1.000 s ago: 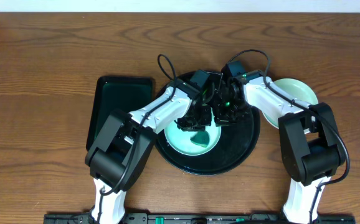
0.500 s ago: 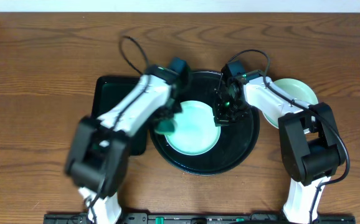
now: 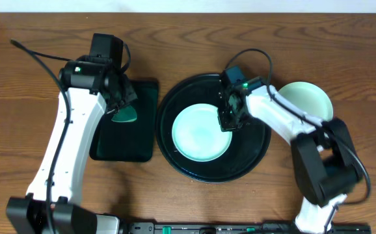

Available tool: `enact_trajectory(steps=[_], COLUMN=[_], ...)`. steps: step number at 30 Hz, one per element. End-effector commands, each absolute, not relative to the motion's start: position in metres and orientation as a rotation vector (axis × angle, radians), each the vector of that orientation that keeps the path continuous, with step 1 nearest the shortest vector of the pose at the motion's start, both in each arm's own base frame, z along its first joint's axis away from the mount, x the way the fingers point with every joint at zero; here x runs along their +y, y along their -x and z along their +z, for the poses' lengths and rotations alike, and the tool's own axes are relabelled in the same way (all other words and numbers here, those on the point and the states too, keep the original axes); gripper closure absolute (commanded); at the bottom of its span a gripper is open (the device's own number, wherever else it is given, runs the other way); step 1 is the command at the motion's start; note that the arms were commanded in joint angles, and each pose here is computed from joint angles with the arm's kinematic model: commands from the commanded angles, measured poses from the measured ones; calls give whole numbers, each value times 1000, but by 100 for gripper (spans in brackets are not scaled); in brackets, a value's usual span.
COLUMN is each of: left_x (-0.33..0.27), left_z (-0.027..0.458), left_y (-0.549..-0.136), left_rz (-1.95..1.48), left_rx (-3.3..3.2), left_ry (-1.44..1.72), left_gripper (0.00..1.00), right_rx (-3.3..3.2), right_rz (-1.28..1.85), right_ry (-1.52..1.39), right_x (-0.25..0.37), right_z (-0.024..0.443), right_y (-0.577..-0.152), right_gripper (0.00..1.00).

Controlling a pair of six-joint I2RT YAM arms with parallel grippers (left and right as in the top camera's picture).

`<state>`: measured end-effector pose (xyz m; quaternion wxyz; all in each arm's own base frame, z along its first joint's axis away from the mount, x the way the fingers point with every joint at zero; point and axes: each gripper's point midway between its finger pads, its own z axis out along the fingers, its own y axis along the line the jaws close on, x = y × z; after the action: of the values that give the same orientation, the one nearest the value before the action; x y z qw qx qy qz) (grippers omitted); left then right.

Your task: Clean dirty plates on tray and stack at the side

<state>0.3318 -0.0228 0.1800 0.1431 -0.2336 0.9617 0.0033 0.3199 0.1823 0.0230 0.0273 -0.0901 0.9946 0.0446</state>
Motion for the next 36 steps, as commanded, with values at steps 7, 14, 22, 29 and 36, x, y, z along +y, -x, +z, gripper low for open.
enact_trajectory(steps=[7,14,22,29,36], left_x=[-25,-32,-32,-33,-33], left_z=[127,117,117,117,117], left_y=[-332,-336,-338,-338,-338], left_rz=[69,15,12,12,12], left_rx=[2948,2976,2969,2969,2969], left_ry=[667,669,668,668,668], left_gripper=[93,93,93,93,93], right_rx=[2397,2045,1763,1733,2070], right_rz=[-602,-880,-1020,-1025,-790], right_ry=[324,358,360,387,414], right_x=[153,168,190,197,193], right_z=[162,221,266,270,212], right_y=[-348,-334,-311,-303,-311], right_gripper=[99,99,99,99,99])
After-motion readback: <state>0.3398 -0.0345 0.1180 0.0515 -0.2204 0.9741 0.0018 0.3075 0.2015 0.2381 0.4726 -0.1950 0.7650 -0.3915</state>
